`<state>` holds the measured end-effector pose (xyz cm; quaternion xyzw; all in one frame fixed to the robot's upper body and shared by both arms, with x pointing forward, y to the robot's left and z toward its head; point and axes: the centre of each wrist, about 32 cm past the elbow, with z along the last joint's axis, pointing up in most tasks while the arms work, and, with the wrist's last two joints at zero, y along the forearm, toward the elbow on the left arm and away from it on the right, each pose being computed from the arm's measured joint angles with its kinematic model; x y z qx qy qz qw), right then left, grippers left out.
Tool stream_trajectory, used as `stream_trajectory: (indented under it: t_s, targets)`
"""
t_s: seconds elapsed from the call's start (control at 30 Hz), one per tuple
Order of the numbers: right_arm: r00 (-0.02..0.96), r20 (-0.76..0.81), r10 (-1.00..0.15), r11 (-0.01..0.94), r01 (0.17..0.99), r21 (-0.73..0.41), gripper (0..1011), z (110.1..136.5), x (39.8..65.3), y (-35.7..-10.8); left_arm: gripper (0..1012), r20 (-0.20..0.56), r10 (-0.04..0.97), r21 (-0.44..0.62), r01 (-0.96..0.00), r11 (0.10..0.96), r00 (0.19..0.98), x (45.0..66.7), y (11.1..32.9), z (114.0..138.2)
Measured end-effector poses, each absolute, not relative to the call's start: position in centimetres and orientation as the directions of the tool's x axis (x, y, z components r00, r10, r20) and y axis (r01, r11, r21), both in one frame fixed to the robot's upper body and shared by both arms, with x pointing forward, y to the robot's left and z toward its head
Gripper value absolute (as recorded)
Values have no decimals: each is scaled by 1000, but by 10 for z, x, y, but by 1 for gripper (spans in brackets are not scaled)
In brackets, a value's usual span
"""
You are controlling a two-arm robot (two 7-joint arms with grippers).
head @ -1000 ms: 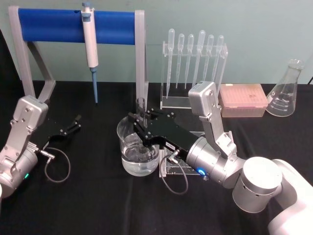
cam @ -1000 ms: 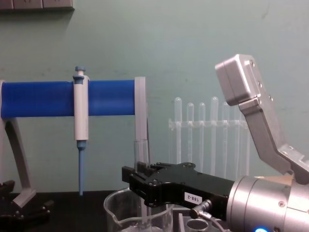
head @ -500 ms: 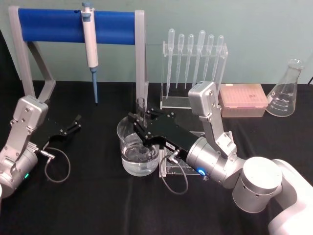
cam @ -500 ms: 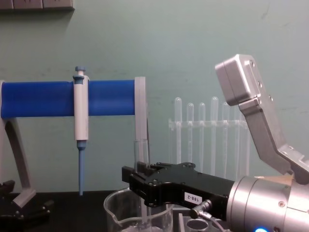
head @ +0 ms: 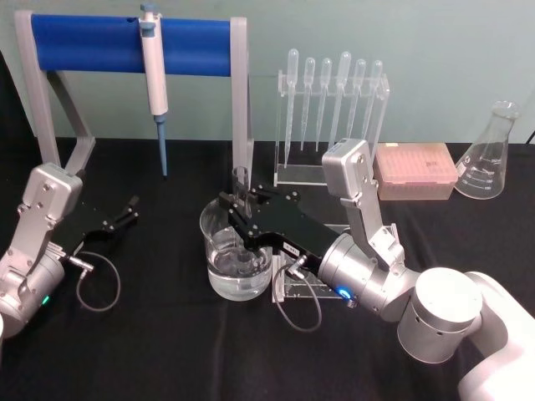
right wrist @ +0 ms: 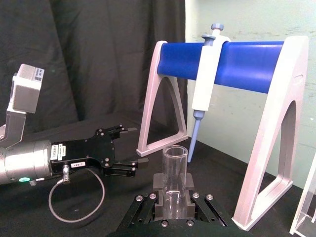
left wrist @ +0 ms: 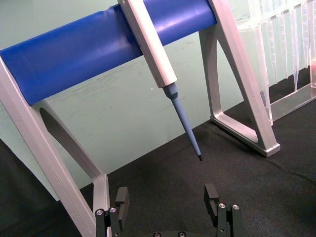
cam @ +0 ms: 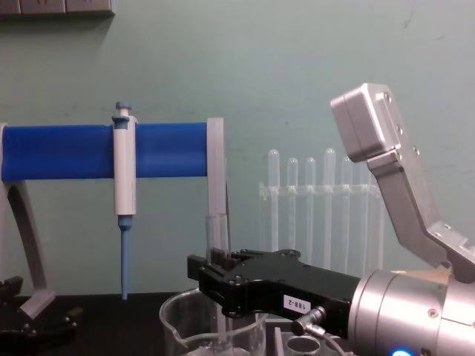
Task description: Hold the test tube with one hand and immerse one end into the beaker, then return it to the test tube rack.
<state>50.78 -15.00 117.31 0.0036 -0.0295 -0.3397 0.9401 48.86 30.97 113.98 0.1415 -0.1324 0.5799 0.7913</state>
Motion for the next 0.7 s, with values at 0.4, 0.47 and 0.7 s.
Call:
stream_trajectory:
  t_s: [0.4, 0.47, 0.7]
  targets:
    - [767, 53, -639, 769, 638, 27, 225, 1173, 508, -150, 1000, 374, 880, 70, -955, 287, 292, 489, 310, 1140]
    - [767, 53, -639, 769, 639, 27, 225, 1173, 508, -150, 1000, 374, 880, 70, -955, 287, 292, 489, 310, 1140]
    - [767, 53, -639, 769, 639, 27, 225, 1173, 508, -150, 1000, 374, 880, 70, -955, 287, 292, 489, 310, 1140]
